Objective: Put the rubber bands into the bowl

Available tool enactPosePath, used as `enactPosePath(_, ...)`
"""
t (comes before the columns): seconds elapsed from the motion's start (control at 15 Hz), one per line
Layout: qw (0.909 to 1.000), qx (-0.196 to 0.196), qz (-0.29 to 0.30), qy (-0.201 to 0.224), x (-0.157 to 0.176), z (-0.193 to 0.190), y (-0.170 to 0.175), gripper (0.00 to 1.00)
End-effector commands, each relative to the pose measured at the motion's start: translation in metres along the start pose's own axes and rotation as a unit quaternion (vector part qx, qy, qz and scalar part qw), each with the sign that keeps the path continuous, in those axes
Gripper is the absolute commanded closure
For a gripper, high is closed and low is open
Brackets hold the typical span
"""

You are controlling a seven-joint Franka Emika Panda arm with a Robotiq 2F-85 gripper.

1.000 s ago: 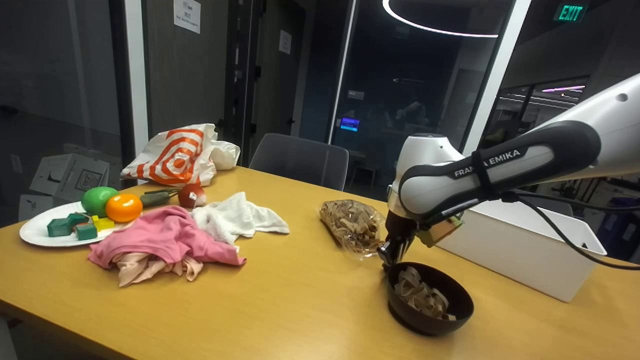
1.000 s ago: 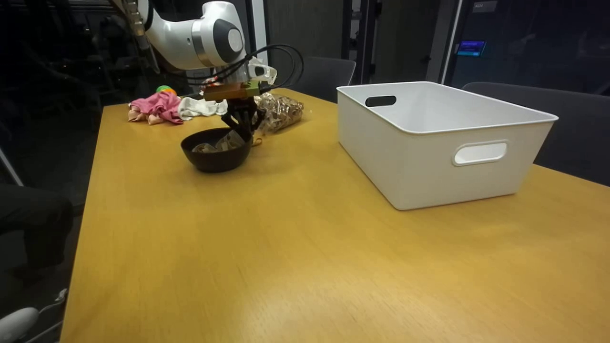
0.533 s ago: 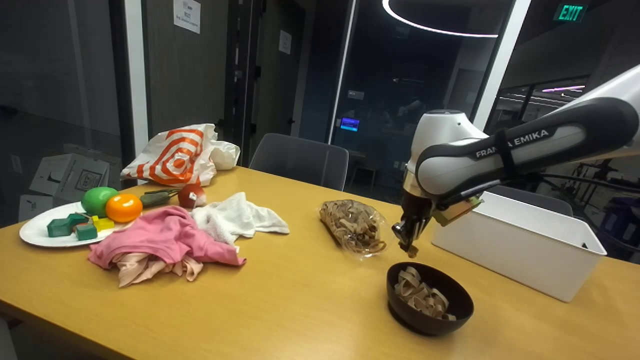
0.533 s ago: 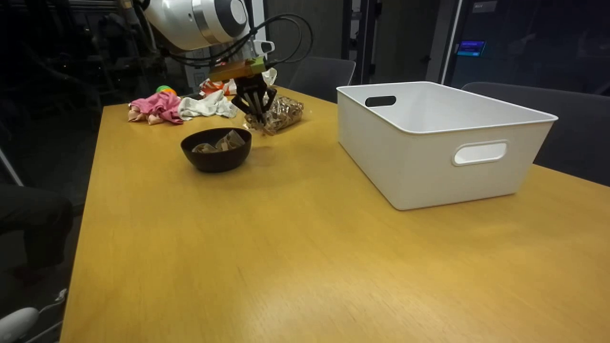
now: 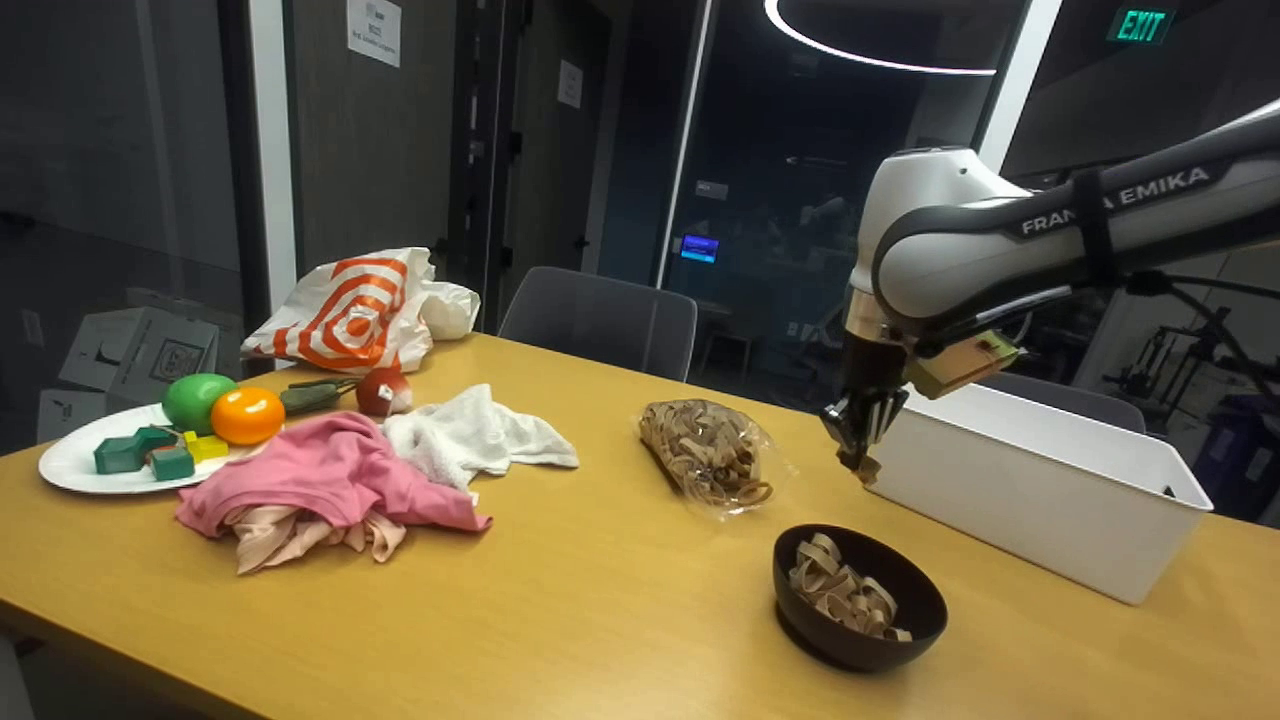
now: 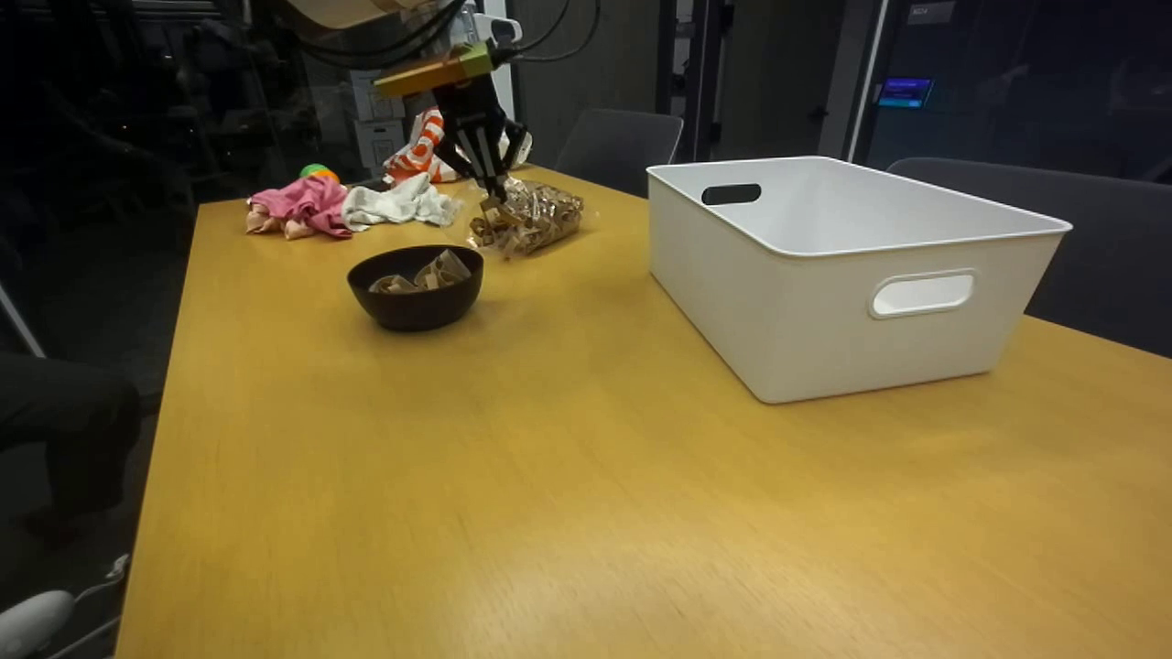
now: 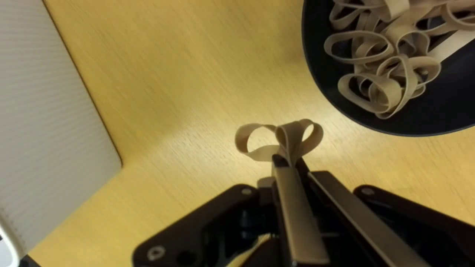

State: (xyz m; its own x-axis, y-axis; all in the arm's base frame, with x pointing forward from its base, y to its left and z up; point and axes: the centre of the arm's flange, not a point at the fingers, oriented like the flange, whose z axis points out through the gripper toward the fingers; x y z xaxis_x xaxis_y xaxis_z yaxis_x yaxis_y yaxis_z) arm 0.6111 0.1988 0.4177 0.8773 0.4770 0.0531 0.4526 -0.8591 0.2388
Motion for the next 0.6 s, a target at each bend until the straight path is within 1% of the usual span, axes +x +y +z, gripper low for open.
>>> enactPosePath(0.0,0.9997,0.016,-0.01,-0.018,-0.032,-0.027,-0.014,0.94)
enactPosePath(0.2,0.9971,0.056,-0.032,-0.04,-0.042,-0.021,-0.04,0.94)
enactPosePath(0.33,0.9944,0.082,-0.045,-0.048,-0.045,-0.01,-0.058,0.95)
enactPosePath(0.47,0.9928,0.091,-0.051,-0.058,-0.048,0.005,-0.068,0.95)
enactPosePath(0.53,0.9936,0.082,-0.046,-0.063,-0.05,0.013,-0.068,0.96)
